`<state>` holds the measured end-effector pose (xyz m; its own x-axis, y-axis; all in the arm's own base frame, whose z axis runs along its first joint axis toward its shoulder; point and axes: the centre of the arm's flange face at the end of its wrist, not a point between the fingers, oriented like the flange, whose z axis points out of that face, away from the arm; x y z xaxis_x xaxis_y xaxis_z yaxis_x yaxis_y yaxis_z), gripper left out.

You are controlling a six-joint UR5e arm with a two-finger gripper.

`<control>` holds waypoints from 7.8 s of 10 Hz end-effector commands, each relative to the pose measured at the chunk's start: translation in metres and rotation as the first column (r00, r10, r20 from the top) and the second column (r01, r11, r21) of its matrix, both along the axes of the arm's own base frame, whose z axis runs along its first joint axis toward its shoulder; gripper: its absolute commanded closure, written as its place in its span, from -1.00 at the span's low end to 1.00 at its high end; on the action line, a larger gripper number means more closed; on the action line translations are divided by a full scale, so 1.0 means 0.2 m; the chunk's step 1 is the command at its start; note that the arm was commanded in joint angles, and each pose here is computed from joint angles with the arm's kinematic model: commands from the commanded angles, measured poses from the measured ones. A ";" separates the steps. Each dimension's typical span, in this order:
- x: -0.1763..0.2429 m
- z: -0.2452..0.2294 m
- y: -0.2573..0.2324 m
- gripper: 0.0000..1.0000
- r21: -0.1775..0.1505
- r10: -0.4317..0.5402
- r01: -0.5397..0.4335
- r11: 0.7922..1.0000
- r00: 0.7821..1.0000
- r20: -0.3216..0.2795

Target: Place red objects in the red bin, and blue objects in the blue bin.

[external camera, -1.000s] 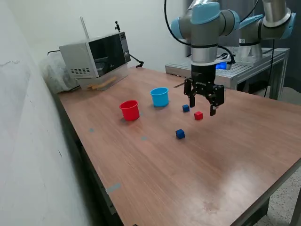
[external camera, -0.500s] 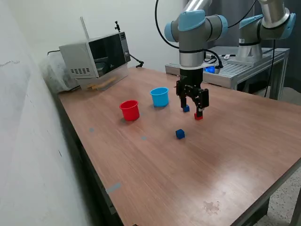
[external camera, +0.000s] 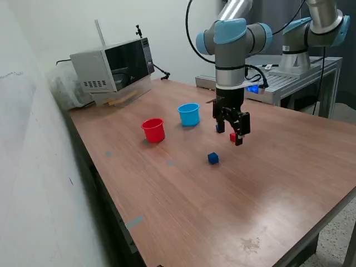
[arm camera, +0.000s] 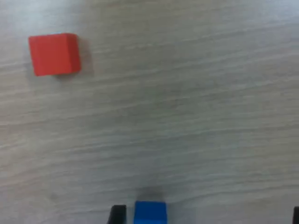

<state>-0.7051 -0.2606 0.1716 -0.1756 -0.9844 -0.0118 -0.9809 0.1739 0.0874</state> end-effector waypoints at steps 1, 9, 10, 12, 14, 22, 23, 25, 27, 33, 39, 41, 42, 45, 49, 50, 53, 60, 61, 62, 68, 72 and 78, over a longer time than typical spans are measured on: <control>-0.07 -0.06 -0.02 -1.00 -0.003 -0.019 0.019 1.000 1.000 -0.007; -0.23 -0.19 0.13 -1.00 0.006 -0.053 0.053 0.999 0.999 -0.005; -0.25 -0.19 0.17 -1.00 0.007 -0.064 0.064 0.998 0.998 -0.007; -0.25 -0.19 0.20 -1.00 0.006 -0.072 0.072 0.997 0.997 -0.005; -0.24 -0.21 0.20 -1.00 0.006 -0.071 0.071 0.997 0.997 0.006; -0.20 -0.26 0.13 -1.00 0.012 0.008 -0.008 1.000 1.000 0.028; -0.20 -0.27 0.13 -1.00 0.011 0.011 -0.012 1.000 0.999 0.030; -0.21 -0.26 0.13 -1.00 0.013 0.034 -0.034 0.999 0.999 0.026; -0.21 -0.27 0.13 -1.00 0.014 0.049 -0.050 0.999 0.998 0.025; -0.22 -0.32 0.15 -1.00 0.016 0.048 -0.048 0.999 0.998 0.031; -0.23 -0.31 0.14 -1.00 0.015 0.048 -0.048 0.999 0.999 0.013; -0.24 -0.31 0.17 -1.00 0.016 0.042 -0.042 0.999 0.999 0.007; -0.24 -0.30 0.18 -1.00 0.014 0.039 -0.039 0.999 0.999 0.005; -0.25 -0.30 0.21 1.00 0.014 0.031 -0.031 0.999 1.000 0.004; -0.25 -0.31 0.20 1.00 0.014 0.032 -0.032 0.999 0.999 0.002; -0.25 -0.31 0.21 1.00 0.014 0.031 -0.031 0.999 1.000 0.002; -0.24 -0.32 0.20 1.00 0.018 0.034 -0.034 0.999 0.999 0.011; 0.03 0.43 0.59 1.00 0.091 -0.026 0.035 0.995 0.995 -0.096; 0.06 0.44 0.70 1.00 0.107 -0.046 0.055 0.993 0.995 -0.087; 0.08 0.42 0.88 1.00 0.112 -0.076 0.084 0.990 0.995 -0.068; 0.15 0.35 1.48 1.00 0.120 -0.189 0.189 0.975 0.982 -0.017; 0.19 0.28 1.60 1.00 0.119 -0.223 0.220 0.968 0.975 0.011; 0.27 0.20 1.67 1.00 0.118 -0.239 0.232 0.966 0.969 0.054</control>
<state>-0.6588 0.0666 0.2194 -0.3934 -0.9095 -0.1342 -0.9193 0.3866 0.0742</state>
